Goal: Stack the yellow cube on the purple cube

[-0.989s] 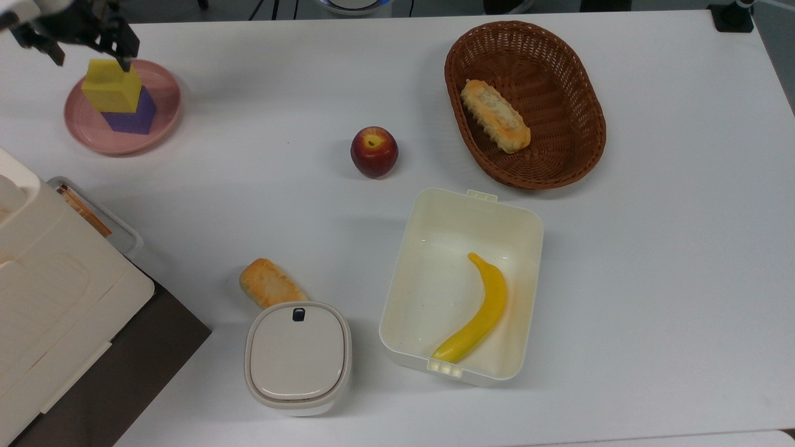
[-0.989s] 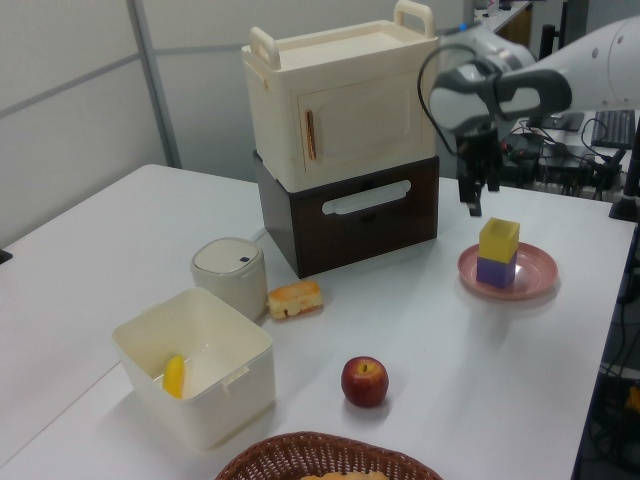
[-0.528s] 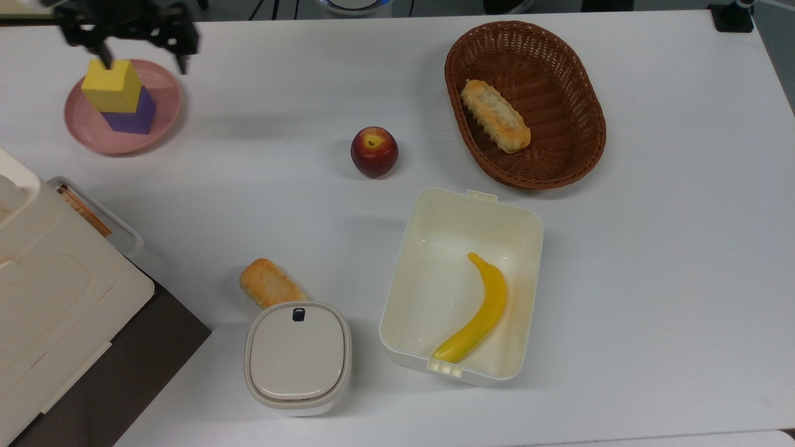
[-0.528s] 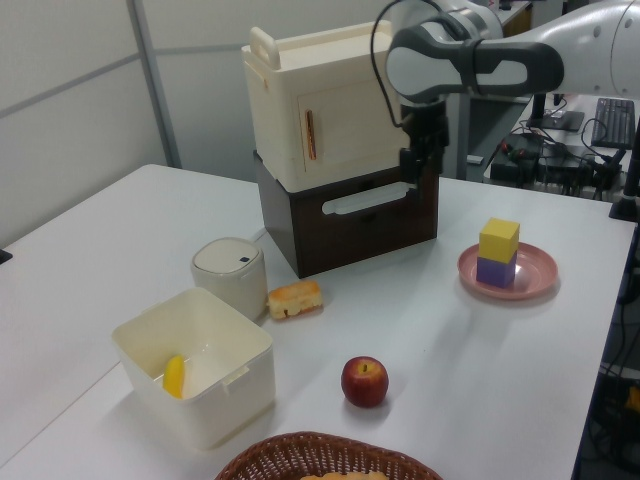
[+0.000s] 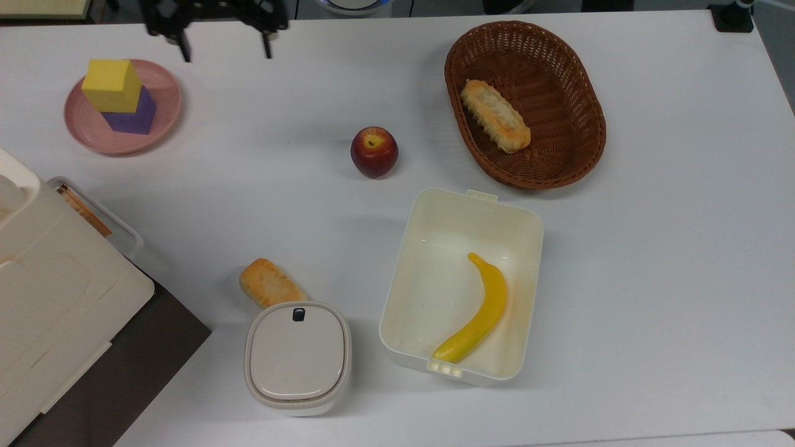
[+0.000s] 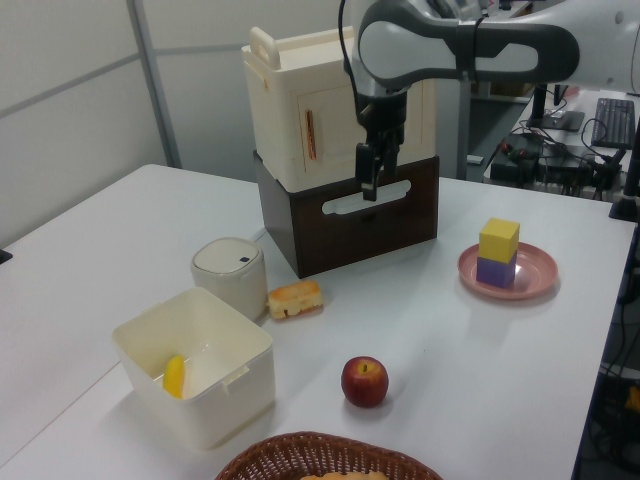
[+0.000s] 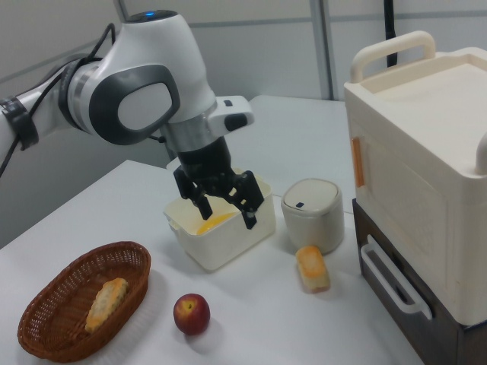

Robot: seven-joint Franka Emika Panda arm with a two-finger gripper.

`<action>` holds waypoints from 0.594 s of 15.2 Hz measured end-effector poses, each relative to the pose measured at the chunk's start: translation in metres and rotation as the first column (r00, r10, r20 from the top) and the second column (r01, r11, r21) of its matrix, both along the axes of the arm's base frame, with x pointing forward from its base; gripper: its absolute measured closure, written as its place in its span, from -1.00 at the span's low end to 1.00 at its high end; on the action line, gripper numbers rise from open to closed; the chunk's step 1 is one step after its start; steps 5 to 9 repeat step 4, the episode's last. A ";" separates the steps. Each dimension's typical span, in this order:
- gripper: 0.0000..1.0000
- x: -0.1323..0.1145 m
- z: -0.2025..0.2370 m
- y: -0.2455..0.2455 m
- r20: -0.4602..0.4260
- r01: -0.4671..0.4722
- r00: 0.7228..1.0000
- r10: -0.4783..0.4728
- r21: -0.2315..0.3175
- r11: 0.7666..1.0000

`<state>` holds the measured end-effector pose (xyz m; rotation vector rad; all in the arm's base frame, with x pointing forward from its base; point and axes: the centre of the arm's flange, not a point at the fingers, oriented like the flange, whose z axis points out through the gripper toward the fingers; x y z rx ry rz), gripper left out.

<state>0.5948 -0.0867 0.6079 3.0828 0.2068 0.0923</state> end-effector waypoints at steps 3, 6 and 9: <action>-1.00 0.009 -0.020 0.020 -0.034 -0.030 0.999 0.030 0.008 1.000; -1.00 0.012 -0.027 0.019 -0.041 -0.026 0.999 0.027 0.009 1.000; -1.00 0.012 -0.027 0.019 -0.041 -0.026 0.999 0.027 0.009 1.000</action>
